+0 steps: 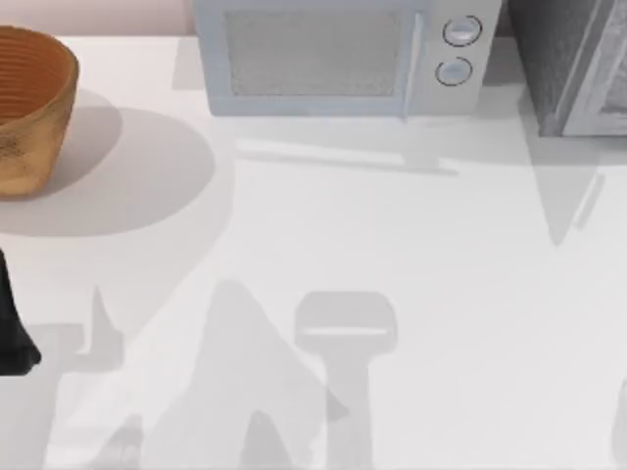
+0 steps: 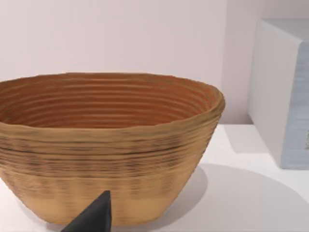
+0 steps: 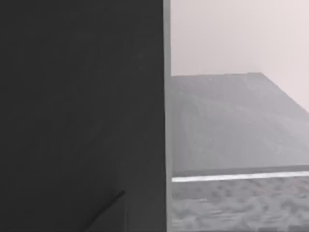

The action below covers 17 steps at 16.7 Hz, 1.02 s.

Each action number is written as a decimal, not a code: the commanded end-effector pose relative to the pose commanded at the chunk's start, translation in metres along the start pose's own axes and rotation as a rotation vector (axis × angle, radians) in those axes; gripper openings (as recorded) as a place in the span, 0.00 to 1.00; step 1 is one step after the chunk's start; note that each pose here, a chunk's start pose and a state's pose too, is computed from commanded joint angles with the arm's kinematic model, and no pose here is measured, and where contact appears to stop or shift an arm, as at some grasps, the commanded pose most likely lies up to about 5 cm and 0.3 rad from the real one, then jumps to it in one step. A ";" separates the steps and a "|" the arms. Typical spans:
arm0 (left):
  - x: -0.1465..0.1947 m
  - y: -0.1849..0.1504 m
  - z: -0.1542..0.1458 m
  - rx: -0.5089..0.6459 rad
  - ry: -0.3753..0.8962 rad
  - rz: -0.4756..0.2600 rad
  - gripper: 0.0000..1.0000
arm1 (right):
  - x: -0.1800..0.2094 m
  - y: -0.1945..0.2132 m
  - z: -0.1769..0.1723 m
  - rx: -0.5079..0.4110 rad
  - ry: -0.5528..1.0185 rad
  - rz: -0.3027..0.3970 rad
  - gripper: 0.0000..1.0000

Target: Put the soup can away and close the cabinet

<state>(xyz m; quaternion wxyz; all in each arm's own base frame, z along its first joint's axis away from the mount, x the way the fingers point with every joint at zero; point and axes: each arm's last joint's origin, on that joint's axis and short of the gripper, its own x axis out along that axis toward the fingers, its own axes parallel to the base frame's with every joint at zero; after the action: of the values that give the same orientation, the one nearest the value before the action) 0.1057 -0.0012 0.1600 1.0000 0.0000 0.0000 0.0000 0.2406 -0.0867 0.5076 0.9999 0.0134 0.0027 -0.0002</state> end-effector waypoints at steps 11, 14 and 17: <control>0.000 0.000 0.000 0.000 0.000 0.000 1.00 | -0.005 0.167 -0.003 -0.020 0.002 0.001 1.00; 0.000 0.000 0.000 0.000 0.000 0.000 1.00 | -0.013 0.183 -0.003 -0.026 0.000 0.002 1.00; 0.000 0.000 0.000 0.000 0.000 0.000 1.00 | -0.014 0.185 -0.003 -0.027 0.000 0.003 1.00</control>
<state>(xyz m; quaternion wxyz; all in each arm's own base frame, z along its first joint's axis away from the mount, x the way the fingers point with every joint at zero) 0.1057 -0.0012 0.1600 1.0000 0.0000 0.0000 0.0000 0.2266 0.0983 0.5095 1.0000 0.0001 0.0028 0.0011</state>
